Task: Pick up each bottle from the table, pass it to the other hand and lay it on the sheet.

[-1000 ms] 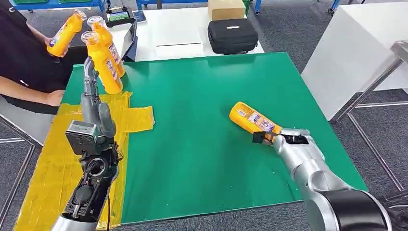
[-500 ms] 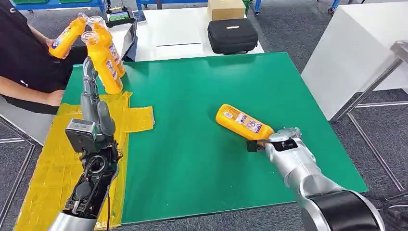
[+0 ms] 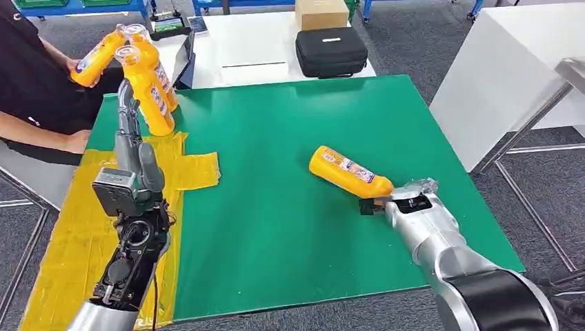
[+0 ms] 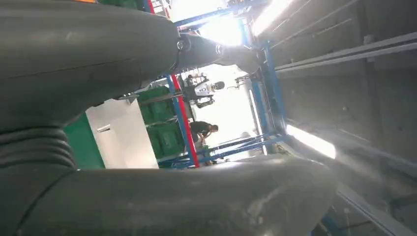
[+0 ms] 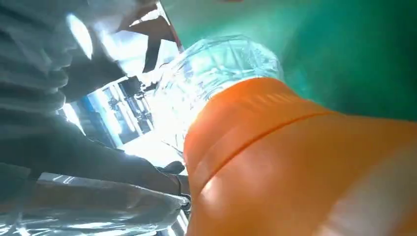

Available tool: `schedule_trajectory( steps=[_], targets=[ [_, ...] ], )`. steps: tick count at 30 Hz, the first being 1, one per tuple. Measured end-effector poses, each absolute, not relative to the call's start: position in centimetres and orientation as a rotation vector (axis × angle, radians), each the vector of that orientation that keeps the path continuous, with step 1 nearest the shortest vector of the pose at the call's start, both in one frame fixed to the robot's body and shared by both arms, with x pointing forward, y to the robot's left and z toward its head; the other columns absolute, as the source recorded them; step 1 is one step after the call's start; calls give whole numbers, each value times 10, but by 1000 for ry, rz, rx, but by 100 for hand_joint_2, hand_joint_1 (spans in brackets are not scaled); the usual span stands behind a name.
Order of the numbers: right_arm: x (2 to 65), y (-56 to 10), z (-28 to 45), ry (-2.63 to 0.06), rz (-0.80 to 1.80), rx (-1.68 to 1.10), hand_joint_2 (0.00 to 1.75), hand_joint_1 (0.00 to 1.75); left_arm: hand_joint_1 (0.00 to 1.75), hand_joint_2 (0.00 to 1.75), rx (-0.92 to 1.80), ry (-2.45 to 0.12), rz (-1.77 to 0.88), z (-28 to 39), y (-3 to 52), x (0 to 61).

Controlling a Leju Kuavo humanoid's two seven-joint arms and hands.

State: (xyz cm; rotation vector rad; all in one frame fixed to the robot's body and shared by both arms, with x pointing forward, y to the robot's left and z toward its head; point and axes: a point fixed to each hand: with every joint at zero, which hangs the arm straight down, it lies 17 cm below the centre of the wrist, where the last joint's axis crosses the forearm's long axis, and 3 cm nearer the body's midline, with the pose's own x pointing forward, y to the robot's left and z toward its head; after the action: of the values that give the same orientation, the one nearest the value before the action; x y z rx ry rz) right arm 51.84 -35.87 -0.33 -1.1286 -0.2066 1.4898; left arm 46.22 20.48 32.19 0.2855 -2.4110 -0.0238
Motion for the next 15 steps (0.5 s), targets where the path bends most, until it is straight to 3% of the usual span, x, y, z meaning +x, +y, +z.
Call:
schedule_trajectory(
  steps=[7,15],
  targets=[
    [521,-343,-12,-323,1453,-1086,0,0,0,0,286,-2412,-17,323,207,463],
    [562,-290,25,-674,1373,-891,0,0,0,0,359,-2391,-32,314,223,453]
  ],
)
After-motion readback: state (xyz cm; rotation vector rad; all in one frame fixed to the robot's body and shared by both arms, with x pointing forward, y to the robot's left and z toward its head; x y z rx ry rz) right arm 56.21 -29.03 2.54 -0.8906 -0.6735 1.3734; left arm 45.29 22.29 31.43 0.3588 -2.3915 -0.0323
